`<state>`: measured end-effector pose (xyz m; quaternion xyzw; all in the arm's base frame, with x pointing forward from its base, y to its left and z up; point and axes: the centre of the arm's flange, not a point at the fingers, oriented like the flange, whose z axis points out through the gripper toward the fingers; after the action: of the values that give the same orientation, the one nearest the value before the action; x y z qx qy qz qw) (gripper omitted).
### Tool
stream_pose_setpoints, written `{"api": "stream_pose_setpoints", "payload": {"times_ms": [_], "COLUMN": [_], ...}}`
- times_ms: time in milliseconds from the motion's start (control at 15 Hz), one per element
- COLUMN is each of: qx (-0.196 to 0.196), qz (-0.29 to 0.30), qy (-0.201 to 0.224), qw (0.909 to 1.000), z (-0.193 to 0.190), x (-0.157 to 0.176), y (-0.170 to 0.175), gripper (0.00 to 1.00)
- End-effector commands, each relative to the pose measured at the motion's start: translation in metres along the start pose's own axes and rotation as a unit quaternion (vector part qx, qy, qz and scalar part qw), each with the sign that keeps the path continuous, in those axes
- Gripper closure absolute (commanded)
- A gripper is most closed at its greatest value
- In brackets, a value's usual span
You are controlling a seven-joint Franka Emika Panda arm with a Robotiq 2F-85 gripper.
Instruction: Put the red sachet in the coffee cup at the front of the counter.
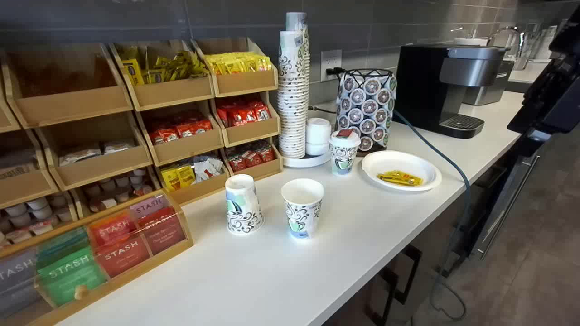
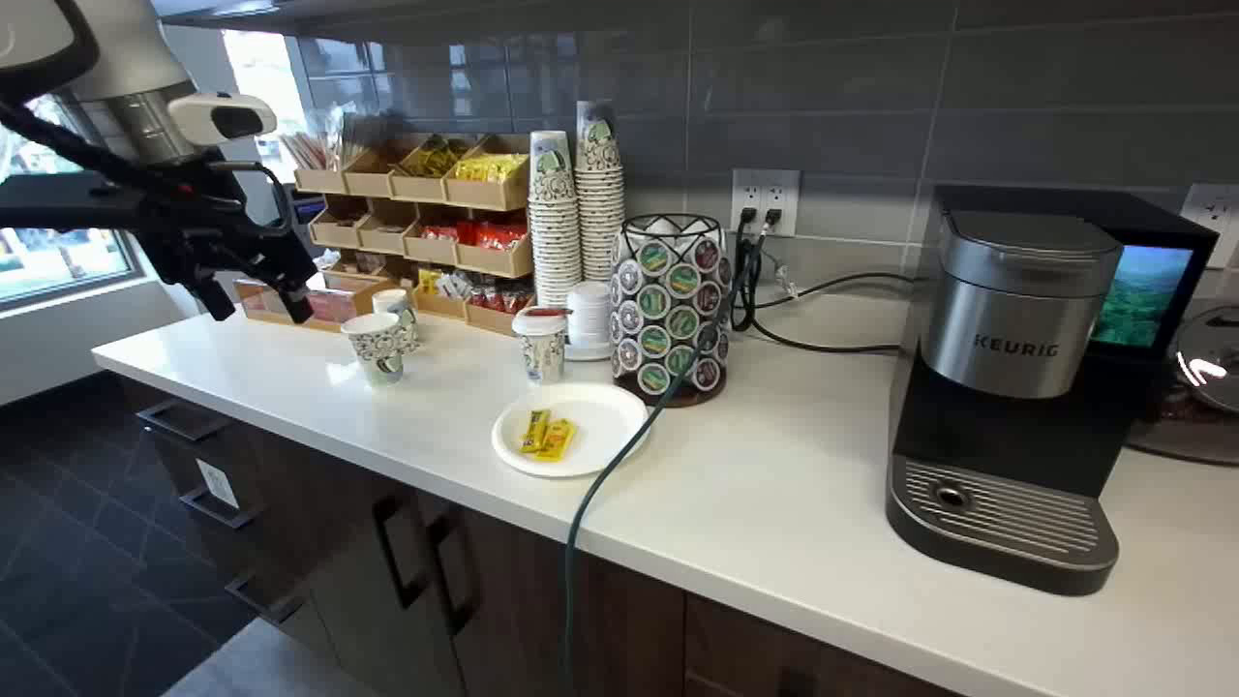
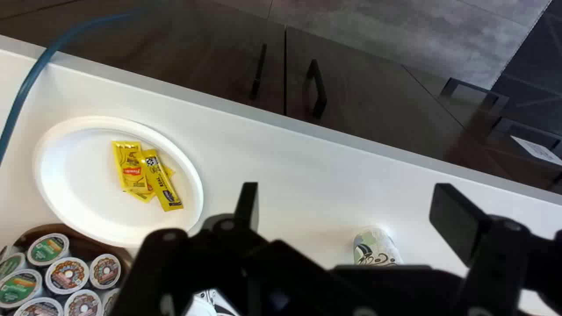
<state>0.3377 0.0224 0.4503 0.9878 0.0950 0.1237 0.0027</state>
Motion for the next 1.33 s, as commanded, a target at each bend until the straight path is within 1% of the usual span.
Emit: {"api": "stream_pose_setpoints", "payload": {"times_ms": [0, 200, 600, 667, 733, 800, 933, 1067, 1133, 1267], "qx": [0.001, 0.002, 0.002, 0.012, 0.027, 0.041, 0.056, 0.067, 0.077, 0.096], "qz": [0.0, 0.0, 0.0, 0.012, 0.033, 0.052, 0.097, 0.143, 0.156, 0.192], "qy": [-0.004, -0.014, -0.015, -0.008, -0.006, -0.002, 0.015, 0.033, 0.048, 0.075], "qw": [1.0, 0.9999, 0.9999, 0.9998, 0.9991, 0.9978, 0.9936, 0.9869, 0.9836, 0.9738], "z": [0.003, 0.011, 0.012, 0.012, 0.012, 0.011, 0.009, 0.016, 0.025, 0.04], "x": [-0.002, -0.006, -0.006, 0.004, 0.02, 0.035, 0.067, 0.099, 0.114, 0.14], "y": [0.0, -0.001, -0.001, 0.003, 0.011, 0.019, 0.039, 0.065, 0.081, 0.109], "gripper": [0.0, 0.0, 0.0, 0.0, 0.0, 0.0, 0.0, 0.0, 0.0, 0.0]}}
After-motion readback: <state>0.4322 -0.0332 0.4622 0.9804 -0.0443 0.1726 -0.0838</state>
